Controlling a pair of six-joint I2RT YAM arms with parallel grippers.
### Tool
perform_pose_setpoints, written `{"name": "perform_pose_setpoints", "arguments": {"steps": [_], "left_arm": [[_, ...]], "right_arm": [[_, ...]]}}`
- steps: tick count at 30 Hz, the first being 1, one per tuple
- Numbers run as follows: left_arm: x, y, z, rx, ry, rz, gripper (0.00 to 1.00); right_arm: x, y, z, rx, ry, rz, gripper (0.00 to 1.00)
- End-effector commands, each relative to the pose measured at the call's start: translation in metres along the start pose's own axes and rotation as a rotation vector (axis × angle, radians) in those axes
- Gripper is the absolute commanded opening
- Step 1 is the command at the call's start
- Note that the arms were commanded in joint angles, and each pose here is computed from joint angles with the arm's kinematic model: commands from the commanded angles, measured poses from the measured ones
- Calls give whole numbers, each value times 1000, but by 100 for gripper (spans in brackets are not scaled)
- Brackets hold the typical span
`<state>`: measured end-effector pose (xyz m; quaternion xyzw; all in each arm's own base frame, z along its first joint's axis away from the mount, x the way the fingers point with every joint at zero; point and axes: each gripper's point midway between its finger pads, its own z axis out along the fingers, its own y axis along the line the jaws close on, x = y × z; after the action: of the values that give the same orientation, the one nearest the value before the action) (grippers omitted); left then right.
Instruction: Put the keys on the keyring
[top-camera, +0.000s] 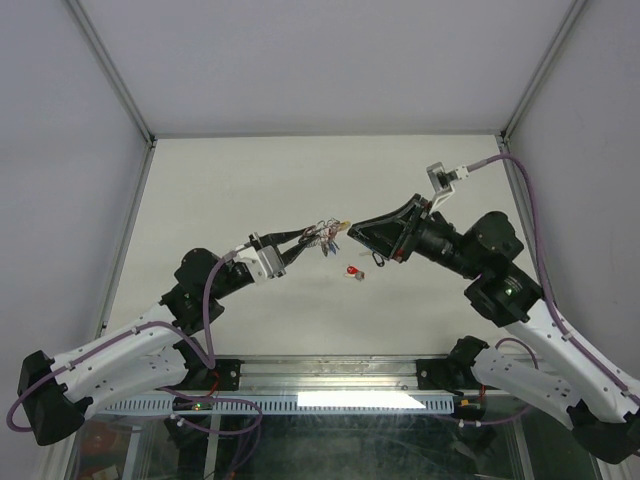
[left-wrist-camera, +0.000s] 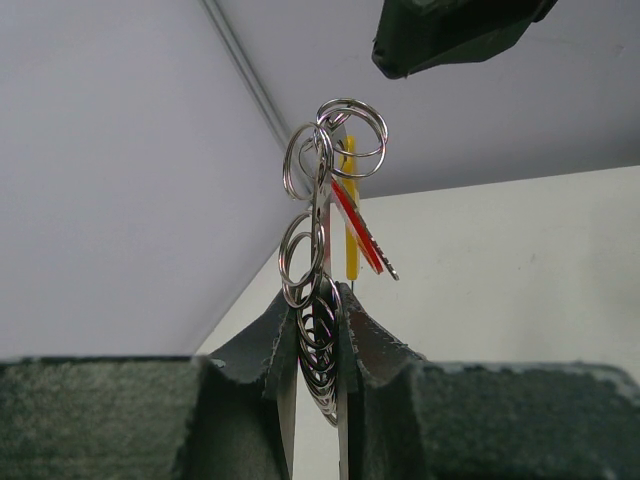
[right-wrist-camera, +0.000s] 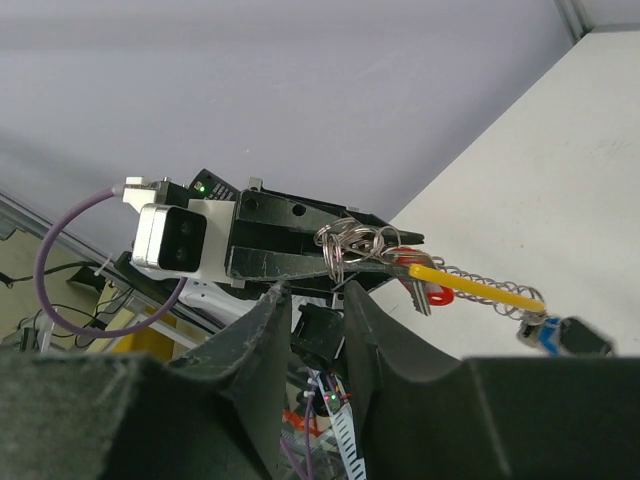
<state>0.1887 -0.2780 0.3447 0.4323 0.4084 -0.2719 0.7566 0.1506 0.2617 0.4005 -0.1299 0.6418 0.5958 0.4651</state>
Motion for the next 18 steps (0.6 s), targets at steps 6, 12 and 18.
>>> {"name": "perform_pose_setpoints", "arguments": {"steps": [6,12,18], "left_arm": [[-31,11,6,-32,-104,6,0],[-32,10,6,-24,-108,7,0],[-31,8,6,-20,-107,5,0]], "right_arm": [[-7,14,15,-64,-37,3,31],[-2,10,18,-53,-30,9,31],[2,11,21,-68,-14,13,31]]}}
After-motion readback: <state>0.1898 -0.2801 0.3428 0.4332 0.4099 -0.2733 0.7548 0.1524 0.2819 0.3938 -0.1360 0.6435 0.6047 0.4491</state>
